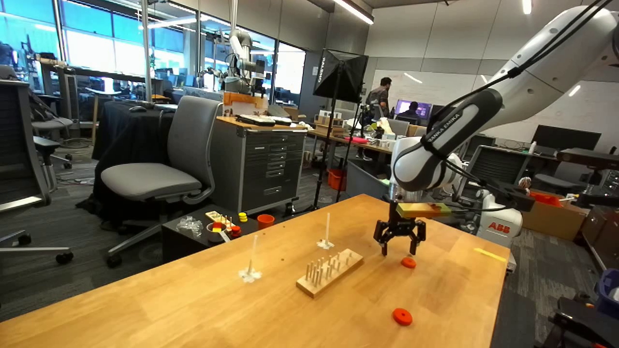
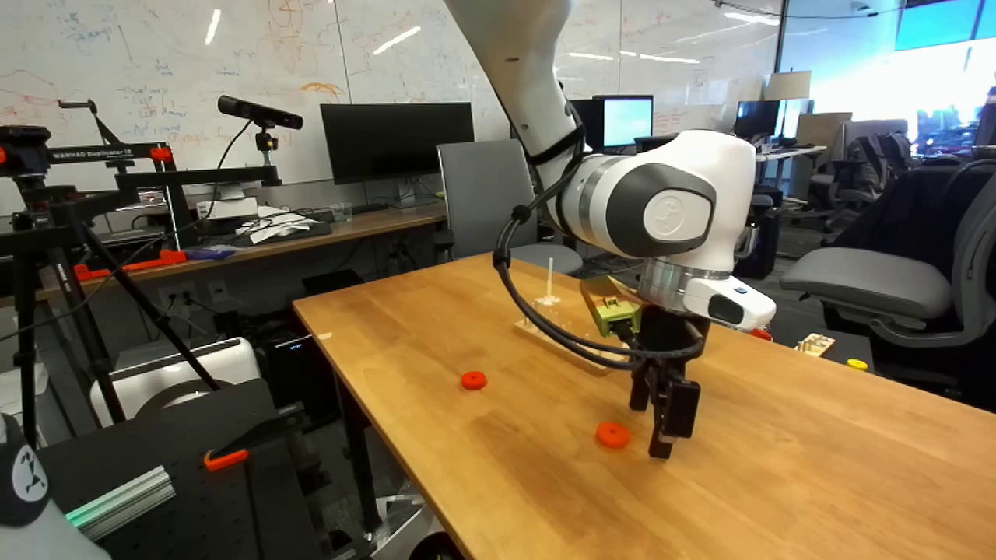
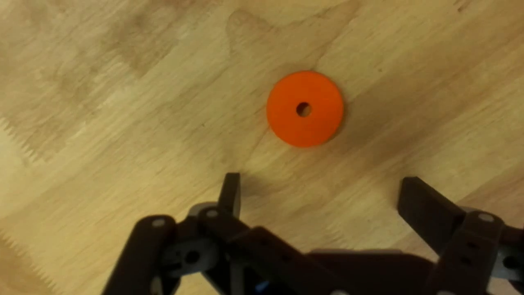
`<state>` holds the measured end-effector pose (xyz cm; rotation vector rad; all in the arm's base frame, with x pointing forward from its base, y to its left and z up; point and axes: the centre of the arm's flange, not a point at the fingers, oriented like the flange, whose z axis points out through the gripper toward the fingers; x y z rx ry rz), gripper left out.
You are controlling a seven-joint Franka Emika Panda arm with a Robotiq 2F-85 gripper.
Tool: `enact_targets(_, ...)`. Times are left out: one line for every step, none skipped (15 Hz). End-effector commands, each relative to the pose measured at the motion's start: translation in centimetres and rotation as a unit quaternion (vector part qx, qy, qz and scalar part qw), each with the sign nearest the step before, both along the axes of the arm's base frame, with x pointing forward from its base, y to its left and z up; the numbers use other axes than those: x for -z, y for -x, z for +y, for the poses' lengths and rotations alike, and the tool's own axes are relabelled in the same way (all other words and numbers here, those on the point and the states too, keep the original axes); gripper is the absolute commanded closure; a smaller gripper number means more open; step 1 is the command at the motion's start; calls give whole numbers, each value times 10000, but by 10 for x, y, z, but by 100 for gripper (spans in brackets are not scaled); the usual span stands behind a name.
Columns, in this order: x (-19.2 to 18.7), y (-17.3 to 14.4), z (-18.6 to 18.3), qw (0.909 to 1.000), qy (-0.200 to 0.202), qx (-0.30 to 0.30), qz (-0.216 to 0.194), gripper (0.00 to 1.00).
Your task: Put the right orange object on the wooden board
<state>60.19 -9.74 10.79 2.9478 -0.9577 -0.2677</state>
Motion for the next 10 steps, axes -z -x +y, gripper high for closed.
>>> enact_targets(2, 13, 7, 9999, 134, -52, -90, 0)
enact_targets(3, 14, 7, 9998, 157, -47, -58, 0)
enact_targets(5, 15, 7, 9998, 166, -47, -72, 0)
enact_targets(5, 17, 7, 9998, 170, -51, -61, 0)
enact_targets(5, 19, 7, 9998, 169, -49, -72, 0)
enact_targets(2, 22, 6, 9998, 158, -59, -81, 0)
enact_targets(0, 26, 5, 9998, 125, -58, -105, 0)
enact_targets(-4, 31, 4, 9998, 90, -51, -149, 0)
enact_targets(-7, 35, 3, 9998, 67, -57, -196, 0)
enact_targets(-9, 41, 1, 9997, 50, -84, -209, 0)
